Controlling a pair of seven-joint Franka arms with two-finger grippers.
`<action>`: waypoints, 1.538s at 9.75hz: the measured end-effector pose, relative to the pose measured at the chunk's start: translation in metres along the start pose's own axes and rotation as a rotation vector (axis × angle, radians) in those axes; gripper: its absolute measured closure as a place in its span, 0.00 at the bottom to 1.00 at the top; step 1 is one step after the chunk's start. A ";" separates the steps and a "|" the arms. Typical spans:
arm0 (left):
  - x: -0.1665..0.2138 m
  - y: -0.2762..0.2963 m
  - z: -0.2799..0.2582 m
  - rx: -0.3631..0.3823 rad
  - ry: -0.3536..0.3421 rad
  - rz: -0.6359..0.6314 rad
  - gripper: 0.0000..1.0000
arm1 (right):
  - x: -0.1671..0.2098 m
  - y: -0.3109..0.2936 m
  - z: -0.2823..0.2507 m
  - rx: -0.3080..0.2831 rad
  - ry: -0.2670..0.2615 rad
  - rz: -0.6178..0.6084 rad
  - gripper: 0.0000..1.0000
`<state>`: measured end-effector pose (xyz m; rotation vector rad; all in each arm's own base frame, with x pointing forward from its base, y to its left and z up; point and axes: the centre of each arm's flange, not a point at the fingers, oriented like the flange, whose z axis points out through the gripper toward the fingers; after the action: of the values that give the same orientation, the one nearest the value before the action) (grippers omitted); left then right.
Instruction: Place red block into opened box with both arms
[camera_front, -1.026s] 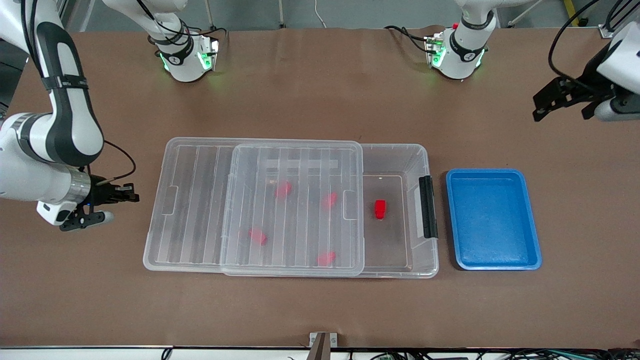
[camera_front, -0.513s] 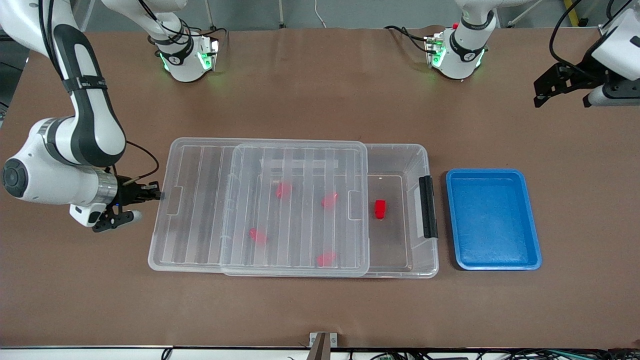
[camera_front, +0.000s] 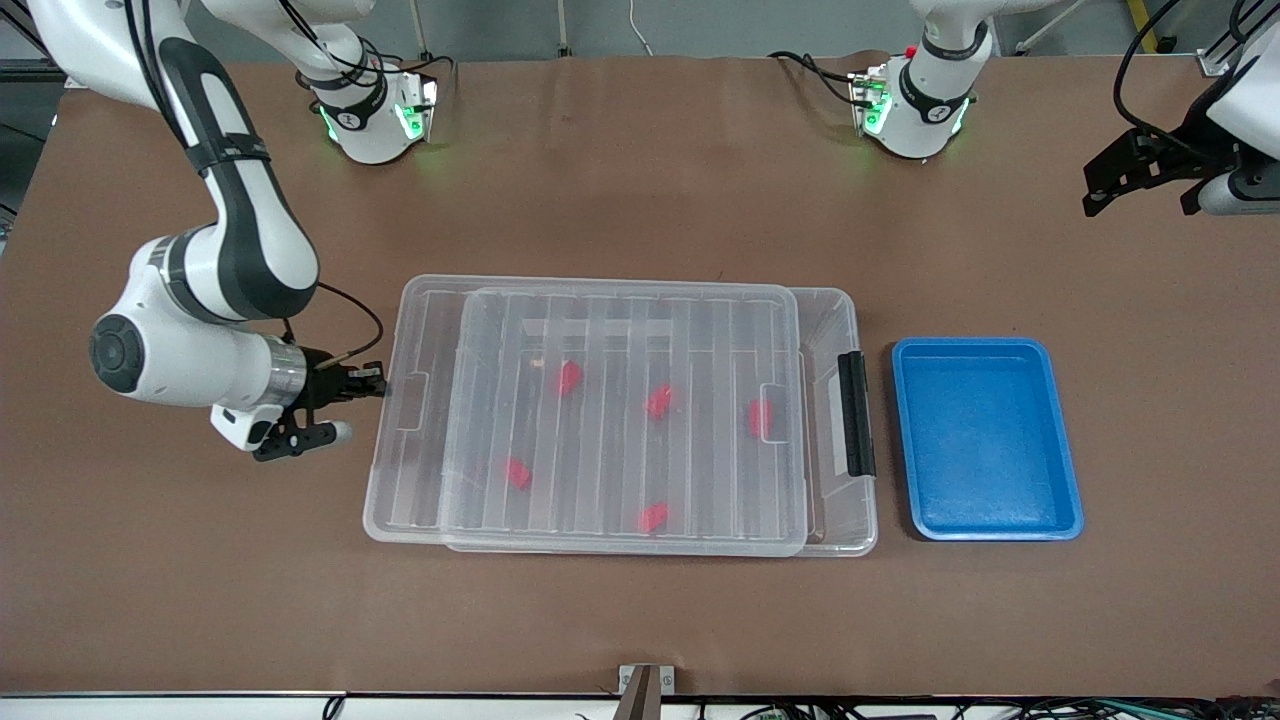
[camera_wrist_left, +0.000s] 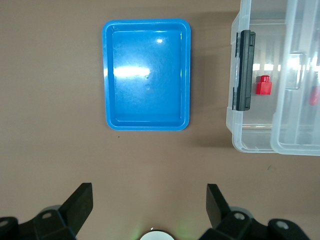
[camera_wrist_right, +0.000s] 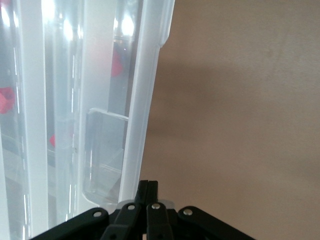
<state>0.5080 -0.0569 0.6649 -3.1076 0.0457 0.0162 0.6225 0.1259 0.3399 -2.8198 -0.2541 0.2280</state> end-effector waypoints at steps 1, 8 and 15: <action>0.000 0.000 0.000 0.000 0.000 0.001 0.00 | 0.003 -0.006 0.007 -0.002 0.003 0.008 0.99; 0.000 0.007 0.002 0.001 -0.004 0.013 0.00 | 0.015 -0.039 0.017 -0.008 0.018 0.028 0.99; 0.000 0.007 0.003 0.001 -0.005 0.013 0.00 | -0.044 0.023 -0.194 -0.213 0.153 0.245 0.60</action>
<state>0.5077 -0.0635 0.6622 -3.1062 0.0653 0.0244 0.6183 0.0413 0.5211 -3.0577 0.1091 0.0378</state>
